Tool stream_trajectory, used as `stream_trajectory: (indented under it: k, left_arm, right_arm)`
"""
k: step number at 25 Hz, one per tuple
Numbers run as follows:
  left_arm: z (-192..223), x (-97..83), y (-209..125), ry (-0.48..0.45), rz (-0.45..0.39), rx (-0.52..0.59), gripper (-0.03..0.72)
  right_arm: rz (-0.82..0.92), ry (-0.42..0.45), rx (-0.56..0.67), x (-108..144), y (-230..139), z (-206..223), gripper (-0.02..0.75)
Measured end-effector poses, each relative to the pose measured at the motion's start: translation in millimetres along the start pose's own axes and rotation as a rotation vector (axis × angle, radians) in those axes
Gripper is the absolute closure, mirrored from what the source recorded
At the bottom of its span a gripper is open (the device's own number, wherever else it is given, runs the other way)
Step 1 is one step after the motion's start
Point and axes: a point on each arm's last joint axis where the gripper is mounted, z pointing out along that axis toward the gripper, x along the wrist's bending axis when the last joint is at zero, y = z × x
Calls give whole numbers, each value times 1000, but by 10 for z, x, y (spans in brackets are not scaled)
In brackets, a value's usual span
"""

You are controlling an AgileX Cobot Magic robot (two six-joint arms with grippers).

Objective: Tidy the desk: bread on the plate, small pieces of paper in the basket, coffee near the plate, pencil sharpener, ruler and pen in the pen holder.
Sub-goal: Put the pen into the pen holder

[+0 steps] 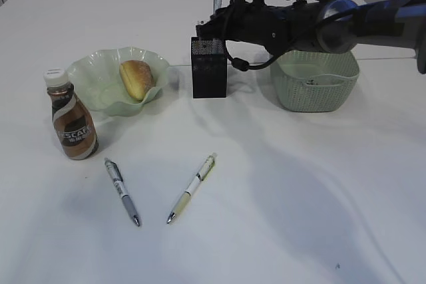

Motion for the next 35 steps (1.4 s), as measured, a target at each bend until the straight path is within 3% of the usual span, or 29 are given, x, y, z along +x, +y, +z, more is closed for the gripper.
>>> stream_trajectory:
  k: [7, 8, 13, 19, 23, 29, 35]
  left_arm:
    - [0, 0, 0, 0, 0, 0, 420]
    - [0, 0, 0, 0, 0, 0, 420]
    - [0, 0, 2, 0, 0, -2, 420]
    - [0, 8, 3, 9, 7, -3, 420]
    - [-1, 24, 6, 27, 21, -6, 420]
    - [-1, 27, 7, 29, 23, -7, 420]
    - [-1, 28, 7, 31, 24, -7, 420]
  right_arm:
    - [0, 0, 21, 0, -19, 0, 545]
    - [0, 0, 28, 0, -26, 0, 496]
    - [0, 0, 46, 0, -42, -1, 418]
    - [6, -3, 131, -5, 3, -13, 404]
    - [7, -6, 191, -17, 246, -84, 403]
    - [23, -7, 339, -30, 674, -317, 403]
    - [54, -2, 615, -22, 754, -589, 403]
